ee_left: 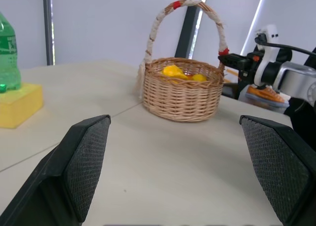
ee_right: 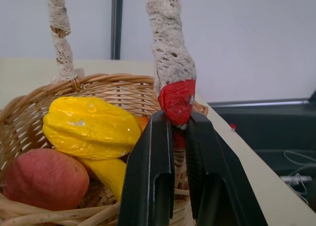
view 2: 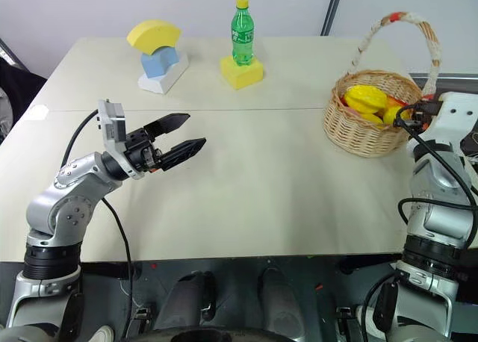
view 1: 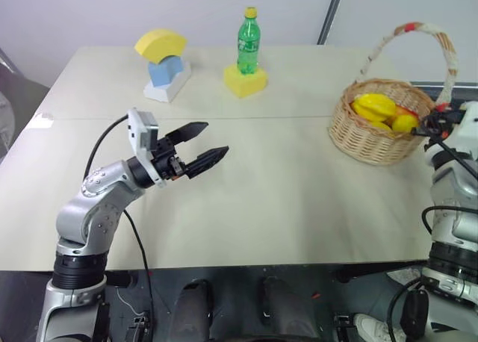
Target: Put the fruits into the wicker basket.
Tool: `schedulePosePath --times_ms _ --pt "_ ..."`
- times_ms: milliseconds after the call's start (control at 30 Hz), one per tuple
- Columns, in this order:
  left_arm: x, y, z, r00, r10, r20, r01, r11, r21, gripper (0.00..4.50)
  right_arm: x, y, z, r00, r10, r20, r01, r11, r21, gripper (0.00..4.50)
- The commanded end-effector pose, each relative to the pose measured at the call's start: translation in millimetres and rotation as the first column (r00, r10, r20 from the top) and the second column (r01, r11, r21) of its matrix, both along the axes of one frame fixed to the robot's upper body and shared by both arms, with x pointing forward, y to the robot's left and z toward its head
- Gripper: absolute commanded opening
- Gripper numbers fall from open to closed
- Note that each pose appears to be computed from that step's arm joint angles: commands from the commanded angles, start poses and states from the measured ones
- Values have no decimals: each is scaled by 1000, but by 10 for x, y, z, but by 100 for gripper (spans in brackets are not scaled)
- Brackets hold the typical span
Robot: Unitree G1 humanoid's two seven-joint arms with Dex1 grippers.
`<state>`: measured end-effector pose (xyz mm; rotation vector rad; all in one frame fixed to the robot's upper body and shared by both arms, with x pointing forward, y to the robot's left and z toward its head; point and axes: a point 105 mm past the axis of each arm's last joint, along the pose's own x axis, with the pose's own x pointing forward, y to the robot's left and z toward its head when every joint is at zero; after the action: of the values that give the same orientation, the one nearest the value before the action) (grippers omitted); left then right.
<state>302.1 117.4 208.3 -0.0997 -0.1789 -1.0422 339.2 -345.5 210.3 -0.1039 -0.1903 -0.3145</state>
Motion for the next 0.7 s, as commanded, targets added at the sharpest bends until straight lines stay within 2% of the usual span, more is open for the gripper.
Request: schedulePosePath --times_ms 33,67,167,267,333,433,500,533,600,667,700 --pt "-17 -15 111 998 -6 60 6 1000 5 450 -143 15 292 996 3 92 3 998 -61 170" --pt "-18 -12 112 998 -5 60 5 1000 5 450 -160 18 286 996 2 87 4 998 -67 240" --pt "-3 58 84 998 23 52 -24 999 21 450 -273 -31 261 997 -19 76 24 998 -66 372" --pt "12 244 20 995 88 35 -90 995 51 450 -436 -113 184 998 -33 50 37 996 -75 372" --pt "6 415 -60 989 143 22 -144 986 88 450 -540 -83 107 999 23 23 -21 996 -90 372" --pt "-18 646 -163 976 217 4 -215 969 124 450 -640 51 -18 988 153 -9 -154 985 -83 372" --pt "-29 785 -256 964 265 -9 -261 953 157 450 -660 294 -126 950 306 -57 -310 946 -92 372" --pt "-32 854 -306 955 295 -15 -288 942 169 450 -660 496 -187 908 407 -98 -417 903 -106 372" --pt "-18 1043 -421 917 399 -29 -386 902 194 450 -673 1085 -363 747 637 -188 -660 744 -100 372" --pt "-24 1160 -491 887 461 -28 -446 871 207 450 -714 1424 -472 627 747 -222 -776 625 -87 372" --pt "-33 1204 -515 874 486 -21 -472 856 212 450 -719 1526 -512 589 774 -232 -805 586 -91 372"
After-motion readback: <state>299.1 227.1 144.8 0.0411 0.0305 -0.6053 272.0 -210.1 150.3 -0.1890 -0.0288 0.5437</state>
